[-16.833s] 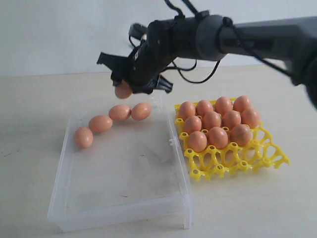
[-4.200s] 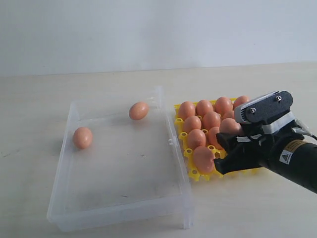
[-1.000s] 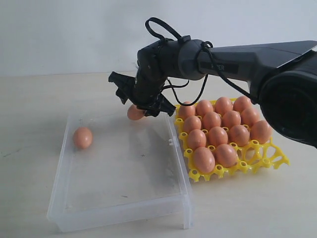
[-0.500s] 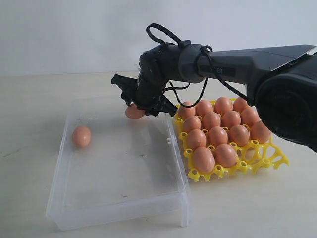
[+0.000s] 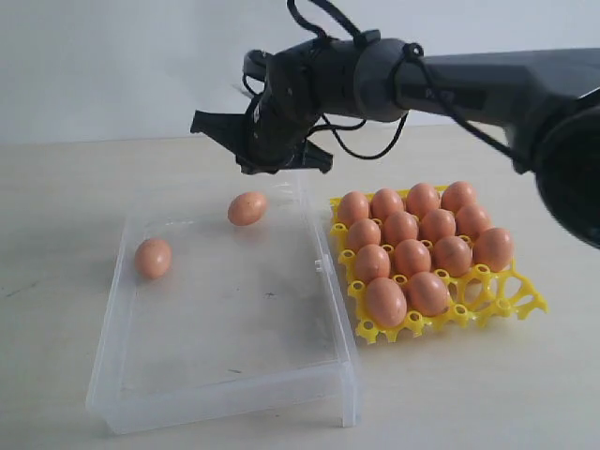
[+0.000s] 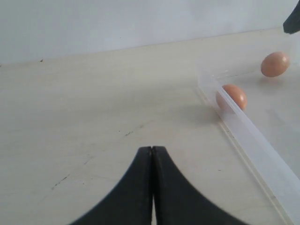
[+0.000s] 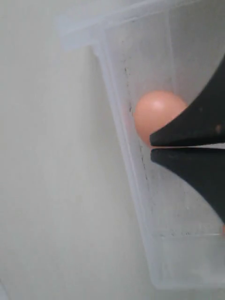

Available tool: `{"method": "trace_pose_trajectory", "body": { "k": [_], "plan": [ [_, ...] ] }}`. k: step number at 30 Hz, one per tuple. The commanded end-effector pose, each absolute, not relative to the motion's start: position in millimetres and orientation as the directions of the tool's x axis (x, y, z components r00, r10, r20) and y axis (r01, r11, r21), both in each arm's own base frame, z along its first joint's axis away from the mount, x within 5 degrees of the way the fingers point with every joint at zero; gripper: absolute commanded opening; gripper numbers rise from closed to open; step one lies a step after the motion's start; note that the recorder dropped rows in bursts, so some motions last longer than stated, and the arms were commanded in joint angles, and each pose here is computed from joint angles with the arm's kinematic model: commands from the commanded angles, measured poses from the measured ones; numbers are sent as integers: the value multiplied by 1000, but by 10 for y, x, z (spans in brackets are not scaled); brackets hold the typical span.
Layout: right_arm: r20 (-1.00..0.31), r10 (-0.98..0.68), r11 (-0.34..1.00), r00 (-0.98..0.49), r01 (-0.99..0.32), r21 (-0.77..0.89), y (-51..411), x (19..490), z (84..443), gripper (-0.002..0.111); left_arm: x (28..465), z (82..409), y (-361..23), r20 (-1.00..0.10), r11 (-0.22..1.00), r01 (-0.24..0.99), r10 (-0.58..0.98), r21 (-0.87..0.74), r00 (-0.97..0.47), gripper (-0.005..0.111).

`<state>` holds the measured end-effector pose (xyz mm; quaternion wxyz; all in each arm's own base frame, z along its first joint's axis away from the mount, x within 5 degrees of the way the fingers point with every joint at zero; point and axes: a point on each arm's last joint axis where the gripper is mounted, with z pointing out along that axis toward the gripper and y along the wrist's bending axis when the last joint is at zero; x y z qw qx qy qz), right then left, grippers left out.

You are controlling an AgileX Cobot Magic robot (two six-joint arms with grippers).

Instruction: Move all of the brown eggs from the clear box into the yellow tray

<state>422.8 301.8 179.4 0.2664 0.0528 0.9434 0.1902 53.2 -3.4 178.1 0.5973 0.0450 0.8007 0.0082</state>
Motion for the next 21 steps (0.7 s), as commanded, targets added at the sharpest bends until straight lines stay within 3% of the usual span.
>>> {"method": "trace_pose_trajectory", "body": {
  "k": [1, 3, 4, 5, 6, 7, 8, 10, 11, 13, 15, 16, 21],
  "plan": [
    [-519, 119, 918, -846, -106, 382, 2998, 4038, 1989, 0, 530, 1808, -35, -961, 996, 61, 73, 59, -265, 0],
    [-410, 242, 868, -879, 7, 497, 3045, 3990, 1966, 0, 530, 1808, -35, -961, 996, 61, 73, 59, -265, 0],
    [-464, 155, 883, -872, -89, 461, 3078, 3975, 1988, 0, 530, 1808, -35, -961, 996, 61, 73, 59, -265, 0],
    [-549, -52, 896, -834, -281, 343, 3115, 3943, 2030, 0, 530, 1808, -35, -961, 996, 61, 73, 59, -265, 0],
    [-599, -280, 859, -751, -474, 193, 3139, 3908, 2081, 0, 530, 1808, -35, -961, 996, 61, 73, 59, -265, 0],
    [-577, -557, 739, -597, -674, -16, 3124, 3871, 2093, 0, 530, 1808, -35, -961, 996, 61, 73, 59, -265, 0],
    [-526, -691, 639, -496, -759, -124, 3090, 3863, 2114, 1, 530, 1808, -35, -961, 996, 61, 73, 59, -265, 0],
    [-457, -798, 529, -393, -821, -217, 3052, 3864, 2160, 12, 530, 1808, -35, -961, 996, 61, 73, 59, -265, 0],
    [-423, -854, 436, -301, -860, -267, 3044, 3871, 2198, 28, 530, 1808, -35, -961, 996, 61, 73, 59, -265, 0],
    [-417, -869, 399, -265, -875, -275, 3052, 3865, 2198, 47, 530, 1808, -35, -961, 996, 61, 73, 59, -265, 0],
    [-458, -821, 468, -340, -860, -201, 3062, 3864, 2186, 67, 530, 1808, -35, -961, 996, 61, 73, 59, -265, 0],
    [-486, -772, 529, -410, -838, -134, 3084, 3867, 2148, 72, 530, 1808, -35, -961, 996, 61, 73, 59, -265, 0],
    [-513, -577, 719, -635, -693, 50, 3109, 3921, 2006, 64, 530, 1808, -35, -961, 996, 61, 73, 59, -265, 0]
  ]
}}
